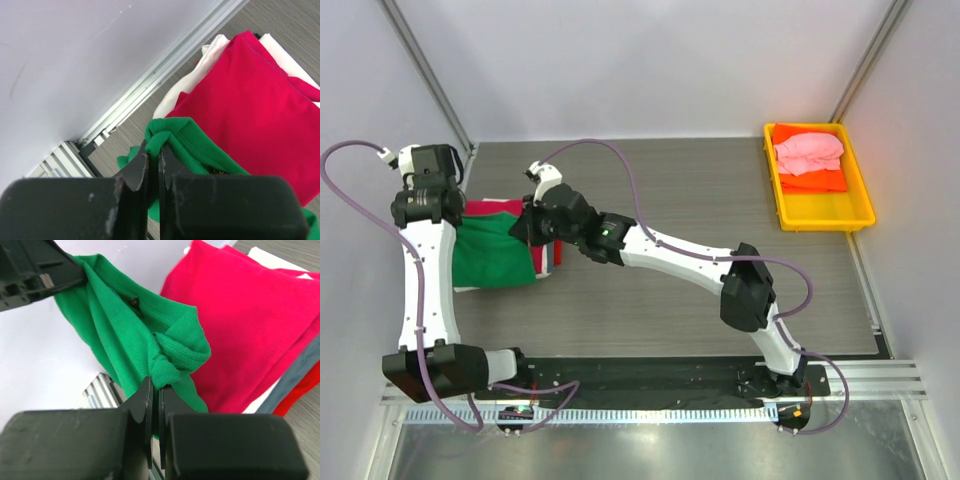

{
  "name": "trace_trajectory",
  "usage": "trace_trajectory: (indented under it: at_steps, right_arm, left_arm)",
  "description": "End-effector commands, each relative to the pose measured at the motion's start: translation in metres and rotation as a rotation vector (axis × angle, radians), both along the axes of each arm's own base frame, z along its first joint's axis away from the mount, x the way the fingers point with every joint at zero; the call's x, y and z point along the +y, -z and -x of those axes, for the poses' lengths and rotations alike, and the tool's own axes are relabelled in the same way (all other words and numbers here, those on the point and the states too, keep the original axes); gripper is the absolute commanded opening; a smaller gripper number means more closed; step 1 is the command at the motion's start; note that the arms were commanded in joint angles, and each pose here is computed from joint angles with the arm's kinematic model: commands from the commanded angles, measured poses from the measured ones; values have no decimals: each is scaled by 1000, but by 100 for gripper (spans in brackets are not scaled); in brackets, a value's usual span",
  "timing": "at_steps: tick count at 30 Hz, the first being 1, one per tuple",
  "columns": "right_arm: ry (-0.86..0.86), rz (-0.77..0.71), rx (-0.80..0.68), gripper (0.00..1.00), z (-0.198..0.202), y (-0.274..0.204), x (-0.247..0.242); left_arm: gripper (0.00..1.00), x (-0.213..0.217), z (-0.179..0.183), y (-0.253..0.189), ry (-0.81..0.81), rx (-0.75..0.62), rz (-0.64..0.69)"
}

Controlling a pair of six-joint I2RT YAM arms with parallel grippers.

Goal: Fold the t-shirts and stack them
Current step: Neatly place the folded tshirt to the corner

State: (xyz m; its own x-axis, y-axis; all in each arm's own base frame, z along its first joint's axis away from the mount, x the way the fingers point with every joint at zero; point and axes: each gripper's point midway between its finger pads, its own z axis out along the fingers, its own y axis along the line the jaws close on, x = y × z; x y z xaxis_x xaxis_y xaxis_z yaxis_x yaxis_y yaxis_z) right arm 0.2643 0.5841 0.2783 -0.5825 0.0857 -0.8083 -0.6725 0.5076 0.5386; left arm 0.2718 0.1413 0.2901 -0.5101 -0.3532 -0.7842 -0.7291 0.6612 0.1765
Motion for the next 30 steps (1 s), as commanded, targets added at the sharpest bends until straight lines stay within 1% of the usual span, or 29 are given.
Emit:
trace_trajectory:
  at_steps: [1, 5, 7, 8, 10, 11, 12, 13, 16, 18, 19, 21, 23, 24, 25, 26, 27, 28, 29, 30]
  right_arm:
    - [64, -42, -35, 1, -16, -30, -5]
    - [101, -35, -23, 1, -38, -20, -9]
    - [91, -43, -12, 1, -44, -18, -7]
    - [95, -33, -5, 1, -50, -9, -6]
    - [104, -22, -14, 1, -60, -1, -3]
    - [104, -29, -25, 1, -61, -6, -3]
    - [112, -27, -33, 1, -70, -2, -1]
    - [112, -30, -31, 1, -74, 0, 1]
    - [121, -40, 2, 1, -95, 17, 6]
    - [142, -58, -2, 1, -110, 14, 4]
    - [149, -50, 6, 1, -115, 24, 5]
    - [158, -73, -4, 1, -124, 18, 6]
    - [165, -68, -7, 2, -133, 28, 7]
    - [167, -78, -15, 4, -137, 24, 7]
    - [178, -77, -17, 19, -143, 26, 4]
    - [186, -80, -14, 24, -148, 31, 3]
    - [181, -82, -13, 27, -149, 33, 3]
    - [182, -85, -9, 42, -153, 35, 2]
    - [194, -84, -5, 52, -160, 38, -2]
    - [200, -89, -1, 60, -162, 36, -4]
  left_arm:
    - [0, 11, -19, -20, -8, -95, -27]
    - [0, 11, -38, -7, 9, -87, 9]
    - [0, 13, -48, 2, 0, -67, 23]
    - [0, 16, -52, 6, -4, -64, 31]
    - [0, 19, -66, 15, -4, -64, 54]
    - [0, 21, -71, 16, -8, -66, 56]
    - [0, 21, -81, 27, 2, -48, 74]
    - [0, 22, -90, 24, 10, -63, 77]
    - [0, 28, -112, 35, 10, -35, 76]
    - [0, 30, -122, 42, 11, -14, 78]
    - [0, 33, -130, 47, 9, 0, 83]
    - [0, 34, -137, 50, 7, -1, 93]
    - [0, 34, -147, 58, 10, 7, 109]
    - [0, 33, -150, 60, 12, 9, 115]
    - [1, 32, -152, 60, 18, 9, 126]
    - [8, 33, -155, 67, 16, 22, 138]
    - [18, 33, -155, 67, 13, 20, 150]
    - [51, 32, -155, 66, 14, 14, 170]
    - [63, 32, -156, 67, 12, 12, 176]
    - [71, 31, -157, 62, 12, -4, 182]
